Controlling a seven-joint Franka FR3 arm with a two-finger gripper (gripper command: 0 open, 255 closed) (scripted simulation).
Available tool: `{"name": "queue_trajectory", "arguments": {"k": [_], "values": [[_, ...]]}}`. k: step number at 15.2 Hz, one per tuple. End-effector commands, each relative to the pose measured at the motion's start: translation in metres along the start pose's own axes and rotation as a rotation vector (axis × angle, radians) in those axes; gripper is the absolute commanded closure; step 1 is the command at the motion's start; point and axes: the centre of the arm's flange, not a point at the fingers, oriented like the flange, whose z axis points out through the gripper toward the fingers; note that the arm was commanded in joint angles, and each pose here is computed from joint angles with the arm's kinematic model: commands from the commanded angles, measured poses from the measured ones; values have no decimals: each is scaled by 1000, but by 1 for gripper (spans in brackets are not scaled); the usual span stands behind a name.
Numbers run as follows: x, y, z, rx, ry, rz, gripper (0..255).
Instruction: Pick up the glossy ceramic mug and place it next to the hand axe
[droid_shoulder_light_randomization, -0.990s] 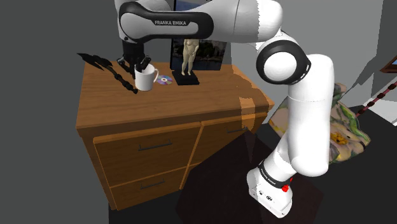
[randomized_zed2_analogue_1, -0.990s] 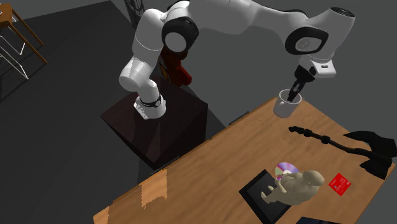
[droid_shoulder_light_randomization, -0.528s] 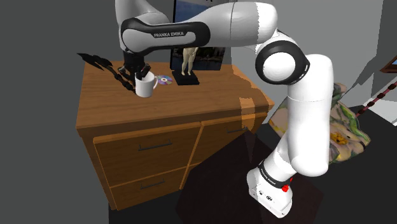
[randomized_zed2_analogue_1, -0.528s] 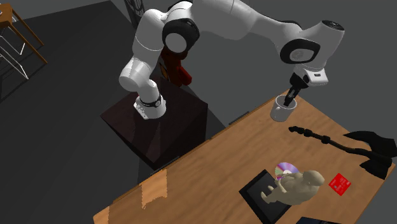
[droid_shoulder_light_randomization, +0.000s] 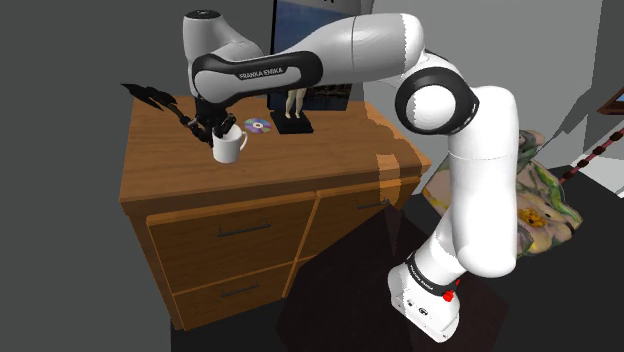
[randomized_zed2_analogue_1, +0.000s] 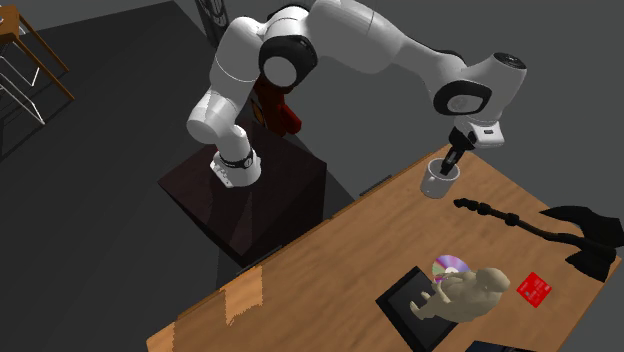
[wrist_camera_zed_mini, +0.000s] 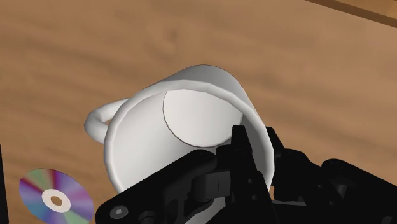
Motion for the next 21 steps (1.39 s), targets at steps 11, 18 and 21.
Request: {"name": "queue_trajectory", "arguments": {"k": [11, 18, 21], "values": [[-1, 0, 9, 0, 1, 0, 0], [-1, 0, -41, 0, 1, 0, 0], [-1, 0, -41, 0, 1, 0, 0]]}}
